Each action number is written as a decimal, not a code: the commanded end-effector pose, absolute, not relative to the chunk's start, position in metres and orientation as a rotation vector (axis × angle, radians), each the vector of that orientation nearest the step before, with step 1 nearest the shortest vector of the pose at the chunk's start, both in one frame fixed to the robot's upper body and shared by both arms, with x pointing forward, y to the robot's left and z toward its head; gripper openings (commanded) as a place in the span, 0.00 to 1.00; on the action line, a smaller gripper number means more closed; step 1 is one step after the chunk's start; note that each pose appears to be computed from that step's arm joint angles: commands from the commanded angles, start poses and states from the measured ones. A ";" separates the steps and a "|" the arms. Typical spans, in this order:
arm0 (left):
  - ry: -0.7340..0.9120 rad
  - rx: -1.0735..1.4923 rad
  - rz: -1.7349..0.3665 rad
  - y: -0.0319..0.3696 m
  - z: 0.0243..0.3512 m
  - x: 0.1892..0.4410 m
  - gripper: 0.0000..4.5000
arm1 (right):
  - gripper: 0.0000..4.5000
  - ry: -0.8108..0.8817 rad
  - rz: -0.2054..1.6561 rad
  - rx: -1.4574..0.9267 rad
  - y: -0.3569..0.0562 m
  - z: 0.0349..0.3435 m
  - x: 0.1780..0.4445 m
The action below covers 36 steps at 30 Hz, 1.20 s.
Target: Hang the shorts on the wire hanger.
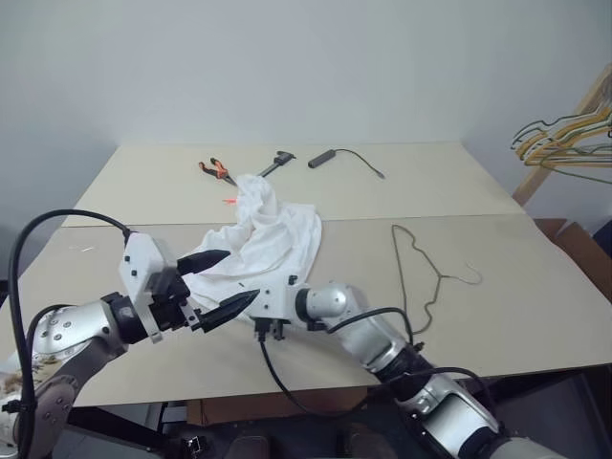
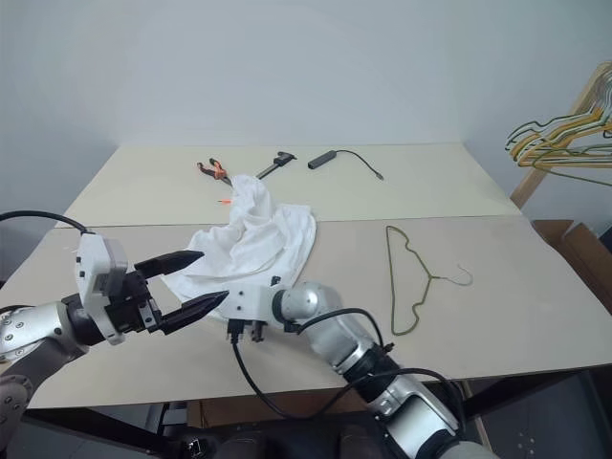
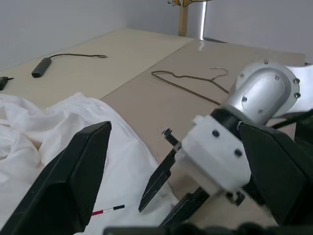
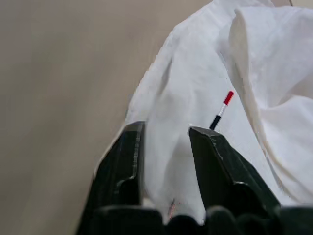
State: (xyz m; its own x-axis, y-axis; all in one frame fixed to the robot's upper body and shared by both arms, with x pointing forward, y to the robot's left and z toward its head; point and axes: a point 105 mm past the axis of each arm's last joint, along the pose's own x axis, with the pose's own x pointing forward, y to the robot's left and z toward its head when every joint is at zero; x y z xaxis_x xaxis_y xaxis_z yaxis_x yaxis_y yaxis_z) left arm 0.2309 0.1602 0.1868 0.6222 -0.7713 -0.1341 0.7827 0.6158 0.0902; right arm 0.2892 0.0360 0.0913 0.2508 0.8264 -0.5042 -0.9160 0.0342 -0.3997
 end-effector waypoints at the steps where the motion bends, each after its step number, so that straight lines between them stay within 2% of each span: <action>1: 0.091 0.148 -0.920 0.155 0.193 0.233 1.00 | 0.66 0.092 1.416 -0.649 0.006 0.136 0.288; 5: 0.184 0.111 -0.958 0.146 0.185 0.241 1.00 | 0.66 0.100 1.444 -0.625 -0.031 0.153 0.287; 12: 0.460 0.149 -0.963 0.124 0.149 0.251 1.00 | 0.66 0.193 1.334 -0.791 -0.086 0.143 0.300; 15: 0.557 0.242 -0.941 0.117 0.129 0.253 1.00 | 0.66 0.199 1.302 -0.824 -0.098 0.146 0.302; 22: 0.679 0.447 -0.796 0.118 0.086 0.276 1.00 | 0.66 0.190 1.249 -0.861 -0.109 0.151 0.304; 28: 0.729 0.533 -0.758 0.123 0.066 0.288 1.00 | 0.66 0.161 1.304 -0.873 -0.118 0.158 0.291; 31: 0.755 0.555 -0.750 0.125 0.060 0.289 0.87 | 0.67 0.152 1.334 -0.860 -0.119 0.160 0.286; 36: 0.764 0.553 -0.744 0.125 0.056 0.289 0.50 | 0.67 0.144 1.350 -0.853 -0.121 0.162 0.284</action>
State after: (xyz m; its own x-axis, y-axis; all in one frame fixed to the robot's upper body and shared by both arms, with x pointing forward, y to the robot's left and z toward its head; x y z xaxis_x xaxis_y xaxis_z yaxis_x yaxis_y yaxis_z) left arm 0.2843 0.1157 0.0604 0.4757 -0.4397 -0.7618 0.7878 0.5982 0.1466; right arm 0.2855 -0.1203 0.1483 0.2511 0.7763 -0.5782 -0.9134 -0.0077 -0.4071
